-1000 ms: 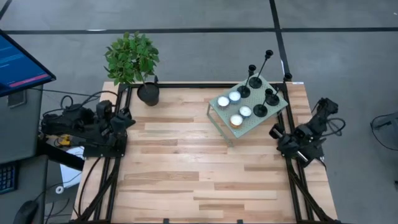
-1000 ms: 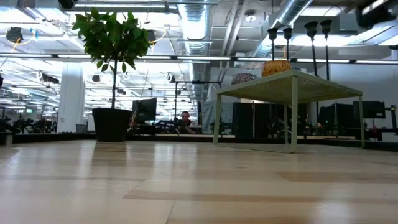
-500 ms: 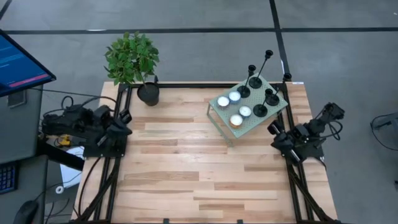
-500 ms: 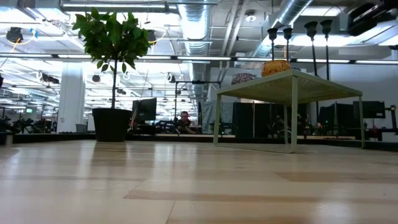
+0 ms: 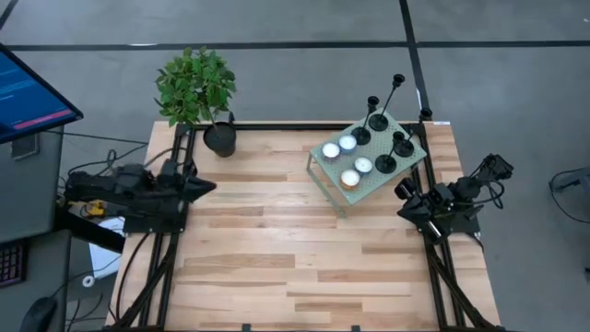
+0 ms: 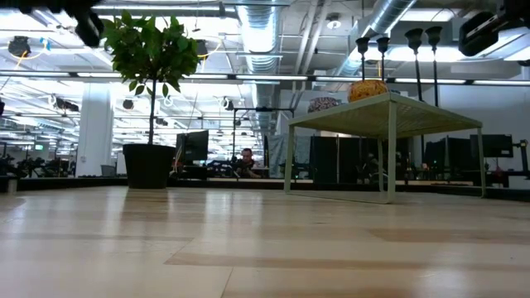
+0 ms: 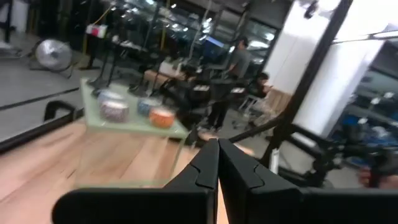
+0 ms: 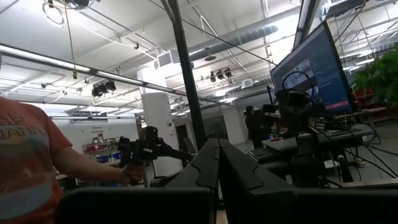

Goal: Pick & Place candle stick holders
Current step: Return to Home Position

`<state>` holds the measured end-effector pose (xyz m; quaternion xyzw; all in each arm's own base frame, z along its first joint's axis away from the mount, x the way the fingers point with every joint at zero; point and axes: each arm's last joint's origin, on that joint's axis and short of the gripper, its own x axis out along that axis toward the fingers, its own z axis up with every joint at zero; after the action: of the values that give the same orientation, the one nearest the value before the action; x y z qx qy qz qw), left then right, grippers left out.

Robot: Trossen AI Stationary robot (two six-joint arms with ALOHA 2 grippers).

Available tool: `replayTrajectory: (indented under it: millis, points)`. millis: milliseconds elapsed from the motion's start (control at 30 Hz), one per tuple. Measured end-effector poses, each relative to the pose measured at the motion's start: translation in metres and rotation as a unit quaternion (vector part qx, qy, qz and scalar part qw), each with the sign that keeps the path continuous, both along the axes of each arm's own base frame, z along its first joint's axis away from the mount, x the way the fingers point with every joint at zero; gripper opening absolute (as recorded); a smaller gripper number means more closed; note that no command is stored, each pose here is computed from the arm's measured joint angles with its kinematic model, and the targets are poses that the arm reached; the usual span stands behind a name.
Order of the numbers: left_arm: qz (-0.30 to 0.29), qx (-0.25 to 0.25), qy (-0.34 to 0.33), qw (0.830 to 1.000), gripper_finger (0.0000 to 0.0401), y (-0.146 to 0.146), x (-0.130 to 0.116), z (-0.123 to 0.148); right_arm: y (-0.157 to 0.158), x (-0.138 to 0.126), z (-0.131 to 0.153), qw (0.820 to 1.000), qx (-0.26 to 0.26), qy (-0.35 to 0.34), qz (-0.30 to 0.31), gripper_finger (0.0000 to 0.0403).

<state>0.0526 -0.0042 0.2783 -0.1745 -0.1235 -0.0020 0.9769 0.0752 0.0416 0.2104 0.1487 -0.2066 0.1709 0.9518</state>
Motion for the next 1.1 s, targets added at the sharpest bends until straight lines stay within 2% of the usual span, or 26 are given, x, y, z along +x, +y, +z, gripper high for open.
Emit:
replayTrajectory:
  millis: [267,767,1100]
  points:
    - [0.017,-0.004,0.035,0.999,0.0008,-0.002,0.014,-0.028,0.000,0.000,0.000,1.000,0.000,0.000,0.000,0.0000]
    - [0.031,0.011,0.069,0.997,0.0008,-0.004,0.024,-0.052,0.000,0.000,0.000,1.000,0.000,0.000,0.000,0.0000]
    - [0.083,0.003,0.082,0.993,0.0008,-0.002,0.030,-0.067,0.000,0.000,0.000,1.000,0.000,0.000,0.000,0.0000]
